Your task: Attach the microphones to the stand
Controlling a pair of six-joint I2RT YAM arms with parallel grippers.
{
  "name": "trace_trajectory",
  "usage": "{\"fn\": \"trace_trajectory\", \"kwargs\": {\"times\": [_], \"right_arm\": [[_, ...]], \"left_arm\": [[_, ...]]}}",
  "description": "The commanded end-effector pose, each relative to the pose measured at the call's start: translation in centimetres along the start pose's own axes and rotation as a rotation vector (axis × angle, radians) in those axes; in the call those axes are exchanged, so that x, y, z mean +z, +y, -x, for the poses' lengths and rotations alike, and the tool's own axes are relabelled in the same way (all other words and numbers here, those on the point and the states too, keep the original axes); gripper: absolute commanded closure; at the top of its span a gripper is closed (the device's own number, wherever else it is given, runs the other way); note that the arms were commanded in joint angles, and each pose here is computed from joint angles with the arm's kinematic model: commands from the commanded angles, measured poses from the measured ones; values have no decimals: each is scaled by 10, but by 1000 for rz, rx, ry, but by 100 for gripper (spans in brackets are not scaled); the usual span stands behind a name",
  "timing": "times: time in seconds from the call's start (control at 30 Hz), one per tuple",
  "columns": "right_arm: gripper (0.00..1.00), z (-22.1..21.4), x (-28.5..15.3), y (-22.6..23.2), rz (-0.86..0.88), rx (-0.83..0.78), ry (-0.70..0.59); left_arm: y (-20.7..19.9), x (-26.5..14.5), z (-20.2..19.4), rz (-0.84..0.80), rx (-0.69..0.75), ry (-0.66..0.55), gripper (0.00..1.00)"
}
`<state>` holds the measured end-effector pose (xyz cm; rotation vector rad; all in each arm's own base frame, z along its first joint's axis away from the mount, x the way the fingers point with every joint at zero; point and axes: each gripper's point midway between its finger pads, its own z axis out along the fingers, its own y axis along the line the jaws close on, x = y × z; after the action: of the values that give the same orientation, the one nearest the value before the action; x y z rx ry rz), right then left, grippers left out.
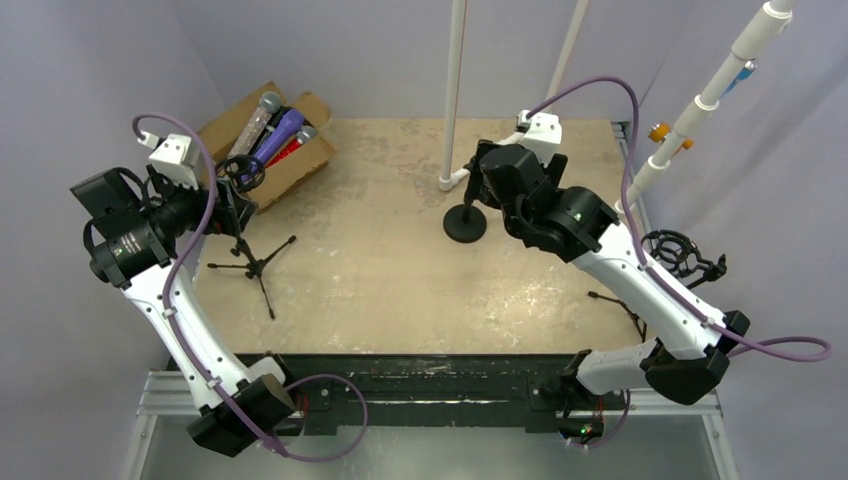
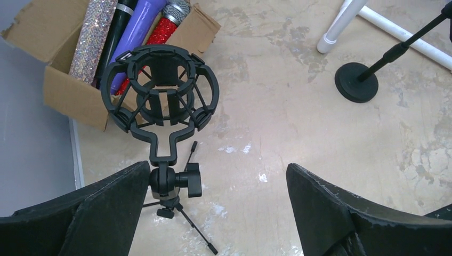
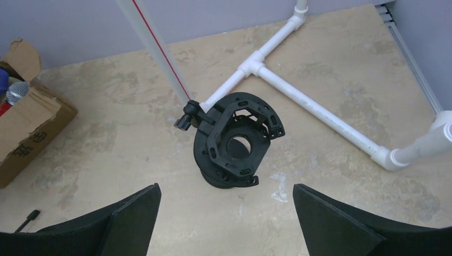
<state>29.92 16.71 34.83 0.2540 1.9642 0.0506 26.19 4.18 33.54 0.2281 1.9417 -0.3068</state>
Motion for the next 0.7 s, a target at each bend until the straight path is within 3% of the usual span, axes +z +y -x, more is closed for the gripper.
{"fn": "trace_trajectory", "kwargs": {"times": [0.0, 0.07, 0.17, 0.37, 0.53, 0.67], "right_arm": [[1, 20, 6, 15, 14, -18, -72], [1, 18, 11, 28, 12, -37, -67], [1, 10, 16, 45, 17, -72, -59], [6, -26, 24, 52, 41, -91, -21], [12, -75, 35, 53, 61, -107, 27], [15, -108, 40, 62, 75, -139, 50]], "left_arm": [[-10, -13, 34, 15, 33, -72, 0], [-22, -11, 46, -26, 55, -86, 0], [-47, 9, 49, -74, 164, -13, 0], [-72, 87, 27, -160, 245, 180, 0], [-49, 160, -15, -80, 256, 302, 0], [-20, 201, -34, 70, 306, 306, 0]]}}
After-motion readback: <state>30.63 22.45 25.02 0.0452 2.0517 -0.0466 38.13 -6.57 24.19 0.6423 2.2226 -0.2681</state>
